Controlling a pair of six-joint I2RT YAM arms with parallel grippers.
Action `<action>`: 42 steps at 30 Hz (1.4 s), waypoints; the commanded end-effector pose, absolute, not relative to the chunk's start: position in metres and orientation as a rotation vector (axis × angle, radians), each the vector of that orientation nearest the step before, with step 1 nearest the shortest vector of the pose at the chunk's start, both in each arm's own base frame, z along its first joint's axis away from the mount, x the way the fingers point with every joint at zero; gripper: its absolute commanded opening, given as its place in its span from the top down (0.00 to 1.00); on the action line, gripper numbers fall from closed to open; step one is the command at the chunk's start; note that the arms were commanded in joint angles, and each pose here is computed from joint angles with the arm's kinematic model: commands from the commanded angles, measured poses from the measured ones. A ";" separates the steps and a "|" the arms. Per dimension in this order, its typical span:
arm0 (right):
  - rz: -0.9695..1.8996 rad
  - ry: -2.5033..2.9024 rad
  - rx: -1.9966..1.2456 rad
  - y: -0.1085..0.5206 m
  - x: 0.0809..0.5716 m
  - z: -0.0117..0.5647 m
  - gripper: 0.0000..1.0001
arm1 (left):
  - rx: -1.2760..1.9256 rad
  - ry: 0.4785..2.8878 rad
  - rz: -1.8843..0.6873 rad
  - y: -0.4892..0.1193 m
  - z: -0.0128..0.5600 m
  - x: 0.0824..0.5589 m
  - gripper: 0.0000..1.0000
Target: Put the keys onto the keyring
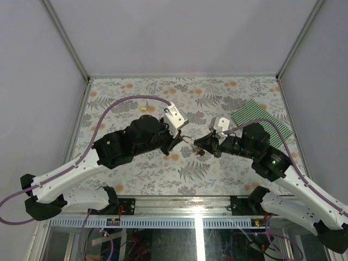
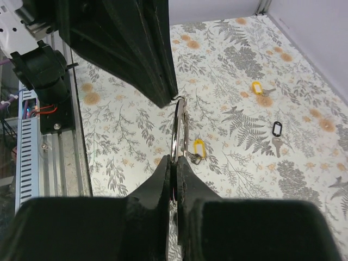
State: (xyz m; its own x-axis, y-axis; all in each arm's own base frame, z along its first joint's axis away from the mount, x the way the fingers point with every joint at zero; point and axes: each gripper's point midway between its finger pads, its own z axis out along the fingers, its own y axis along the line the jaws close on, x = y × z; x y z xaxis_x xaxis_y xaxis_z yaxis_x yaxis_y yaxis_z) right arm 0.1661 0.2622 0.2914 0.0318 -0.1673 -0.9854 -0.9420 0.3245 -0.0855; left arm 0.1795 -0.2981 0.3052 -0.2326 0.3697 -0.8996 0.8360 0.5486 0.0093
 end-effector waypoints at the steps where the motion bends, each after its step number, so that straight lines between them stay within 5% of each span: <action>1: 0.777 1.355 -1.130 0.246 0.155 0.329 1.00 | 0.939 1.788 -0.594 -0.284 0.315 0.181 0.90; 11: 0.834 1.465 -1.232 0.242 0.136 0.339 1.00 | 0.922 1.760 -0.600 -0.277 0.321 0.179 0.57; 20: 0.948 1.486 -1.252 0.254 0.128 0.340 1.00 | 1.036 1.448 -0.836 -0.295 0.370 0.144 0.33; 37: 1.138 1.375 -1.292 0.266 0.102 0.361 1.00 | 1.232 1.390 -0.913 -0.319 0.355 0.127 0.46; 39: 1.145 1.370 -1.285 0.267 0.102 0.362 1.00 | 1.253 1.385 -0.930 -0.321 0.354 0.124 0.51; 42: 1.148 1.370 -1.276 0.268 0.104 0.362 1.00 | 1.267 1.384 -0.946 -0.323 0.353 0.121 0.73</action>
State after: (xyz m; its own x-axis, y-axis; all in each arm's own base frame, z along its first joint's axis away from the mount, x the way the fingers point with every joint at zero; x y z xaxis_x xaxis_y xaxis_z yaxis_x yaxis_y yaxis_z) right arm 0.1047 0.2625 0.3288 -0.1133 -0.2498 -0.9617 -0.9931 0.0595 0.1015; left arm 0.1276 -0.3192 0.3314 -0.0049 0.2607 -0.9654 0.9792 0.1972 0.0483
